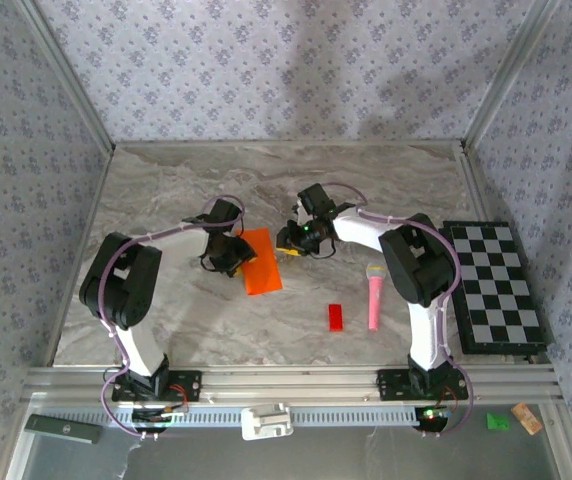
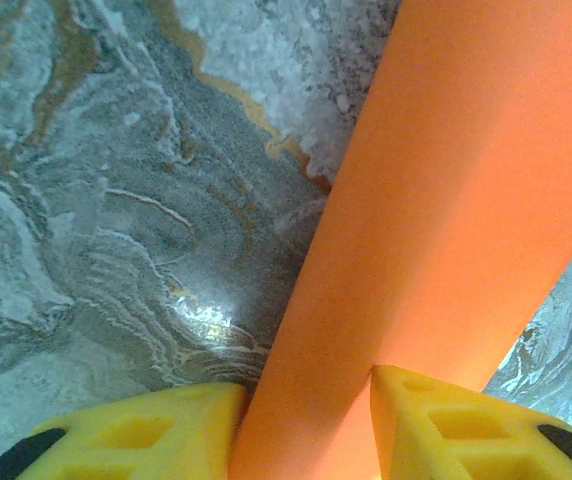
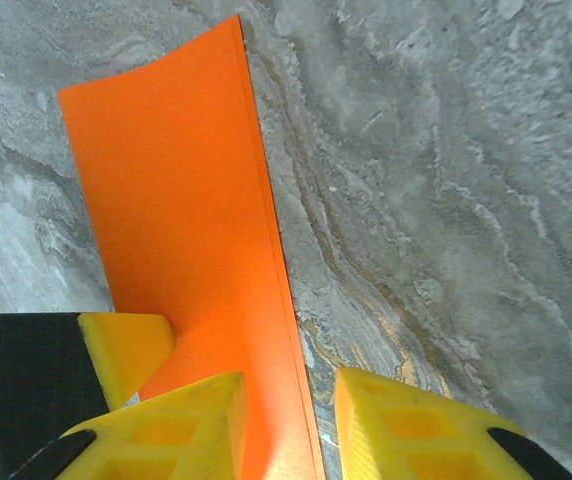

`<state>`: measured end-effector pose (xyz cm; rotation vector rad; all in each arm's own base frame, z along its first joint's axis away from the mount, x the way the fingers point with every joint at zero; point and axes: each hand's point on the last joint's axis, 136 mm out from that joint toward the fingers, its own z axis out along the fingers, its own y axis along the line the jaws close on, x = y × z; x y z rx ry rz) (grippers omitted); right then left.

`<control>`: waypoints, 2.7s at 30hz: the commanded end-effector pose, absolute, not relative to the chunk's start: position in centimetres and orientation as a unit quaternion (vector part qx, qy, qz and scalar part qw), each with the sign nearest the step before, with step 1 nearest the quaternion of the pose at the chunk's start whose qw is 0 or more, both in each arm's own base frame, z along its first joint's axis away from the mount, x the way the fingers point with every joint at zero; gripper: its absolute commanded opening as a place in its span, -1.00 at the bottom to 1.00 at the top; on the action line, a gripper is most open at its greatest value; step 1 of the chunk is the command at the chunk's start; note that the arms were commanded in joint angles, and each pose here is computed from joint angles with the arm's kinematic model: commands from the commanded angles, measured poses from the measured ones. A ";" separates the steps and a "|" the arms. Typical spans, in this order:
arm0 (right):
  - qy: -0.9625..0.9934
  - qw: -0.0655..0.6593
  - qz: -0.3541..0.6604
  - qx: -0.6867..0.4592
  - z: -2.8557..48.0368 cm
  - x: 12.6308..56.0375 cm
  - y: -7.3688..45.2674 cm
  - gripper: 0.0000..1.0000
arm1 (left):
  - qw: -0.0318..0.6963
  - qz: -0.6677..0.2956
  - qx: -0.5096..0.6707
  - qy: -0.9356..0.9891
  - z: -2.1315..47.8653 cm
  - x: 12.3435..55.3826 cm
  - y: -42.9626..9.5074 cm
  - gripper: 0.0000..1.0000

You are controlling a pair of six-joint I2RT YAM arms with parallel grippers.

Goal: Fold a paper plane with a square sheet of paper (pick it up from the middle)
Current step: Hold the square sheet of paper at the center of the table, then first fold the square sheet of paper in half at the center of the table.

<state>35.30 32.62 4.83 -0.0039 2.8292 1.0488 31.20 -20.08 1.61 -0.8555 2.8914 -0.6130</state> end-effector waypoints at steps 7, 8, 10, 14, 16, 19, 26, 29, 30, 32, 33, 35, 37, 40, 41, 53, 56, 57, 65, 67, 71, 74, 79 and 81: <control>0.933 0.052 0.355 -0.027 4.8 34.5 34.0 -0.40 | -0.025 -0.095 -0.284 0.954 -4.4 27.7 -17.3 -0.10; 0.933 0.051 0.355 -0.030 4.8 34.4 34.1 -0.40 | -0.026 -0.095 -0.283 0.954 -4.5 27.7 -17.4 -0.10; 0.932 0.049 0.356 -0.037 4.8 34.3 34.4 -0.41 | -0.028 -0.092 -0.282 0.955 -4.6 27.5 -17.3 -0.09; 0.932 0.044 0.357 -0.051 4.7 33.9 35.1 -0.44 | -0.031 -0.090 -0.280 0.955 -4.7 27.4 -17.2 -0.10; 0.931 0.043 0.358 -0.057 4.7 33.8 35.4 -0.46 | -0.032 -0.089 -0.279 0.956 -4.8 27.3 -17.2 -0.10; 0.930 0.039 0.360 -0.062 4.6 33.6 35.8 -0.47 | -0.033 -0.089 -0.278 0.956 -4.9 27.3 -17.2 -0.10; 0.931 0.030 0.358 -0.066 4.1 33.6 36.2 -0.51 | -0.036 -0.088 -0.276 0.957 -5.1 27.2 -17.3 -0.10; 0.932 0.025 0.355 -0.069 3.8 33.4 36.4 -0.52 | -0.036 -0.088 -0.278 0.956 -5.1 27.2 -17.2 -0.10; 0.933 0.023 0.354 -0.069 3.7 33.3 36.4 -0.53 | -0.037 -0.086 -0.277 0.956 -5.2 27.1 -17.2 -0.10; 0.934 0.017 0.350 -0.068 3.3 33.1 36.4 -0.54 | -0.037 -0.087 -0.277 0.956 -5.2 27.1 -17.2 -0.10; 0.935 0.014 0.347 -0.067 3.0 33.1 36.3 -0.54 | -0.037 -0.088 -0.277 0.956 -5.2 27.1 -17.3 -0.10; 0.937 0.008 0.342 -0.065 2.6 32.9 36.2 -0.55 | -0.039 -0.087 -0.278 0.956 -5.2 27.1 -17.3 -0.10; 0.941 0.005 0.333 -0.061 2.0 32.8 35.9 -0.55 | -0.039 -0.087 -0.278 0.956 -5.3 27.1 -17.2 -0.10; 0.946 0.003 0.315 -0.070 1.1 32.5 35.2 -0.55 | -0.039 -0.087 -0.279 0.956 -5.3 27.1 -17.2 -0.10; 0.949 0.001 0.308 -0.070 0.8 32.4 34.9 -0.56 | -0.038 -0.087 -0.279 0.956 -5.2 27.1 -17.2 -0.10; 0.979 -0.041 0.191 -0.062 -4.4 30.4 30.6 -0.62 | 0.061 -0.146 -0.281 0.947 2.4 31.2 -16.6 0.03; 0.983 -0.044 0.168 -0.059 -5.0 30.3 30.0 -0.65 | 0.116 -0.157 -0.267 0.944 6.3 32.5 -15.6 0.10; 0.984 -0.044 0.161 -0.059 -5.1 30.3 29.9 -0.66 | 0.132 -0.165 -0.259 0.942 7.5 32.8 -15.5 0.11; 0.989 -0.052 0.126 -0.053 -5.7 30.1 29.4 -0.75 | 0.146 -0.335 -0.168 0.916 11.2 33.7 -21.4 -0.26; 0.990 -0.057 0.121 -0.050 -5.9 29.9 29.4 -0.76 | 0.133 -0.355 -0.155 0.913 10.7 33.5 -22.6 -0.38; 0.990 -0.061 0.115 -0.045 -6.0 29.9 29.3 -0.79 | 0.101 -0.373 -0.138 0.912 9.3 33.2 -24.2 -0.59; 0.991 -0.064 0.111 -0.043 -6.0 29.8 29.4 -0.80 | 0.079 -0.371 -0.135 0.915 7.8 32.8 -24.8 -0.71; 0.992 -0.070 0.103 -0.038 -6.1 29.6 29.3 -0.81 | 0.049 -0.357 -0.126 0.924 5.4 31.9 -24.9 -0.79; 0.992 -0.073 0.099 -0.034 -6.2 29.6 29.2 -0.81 | 0.041 -0.353 -0.119 0.927 4.7 31.6 -24.9 -0.81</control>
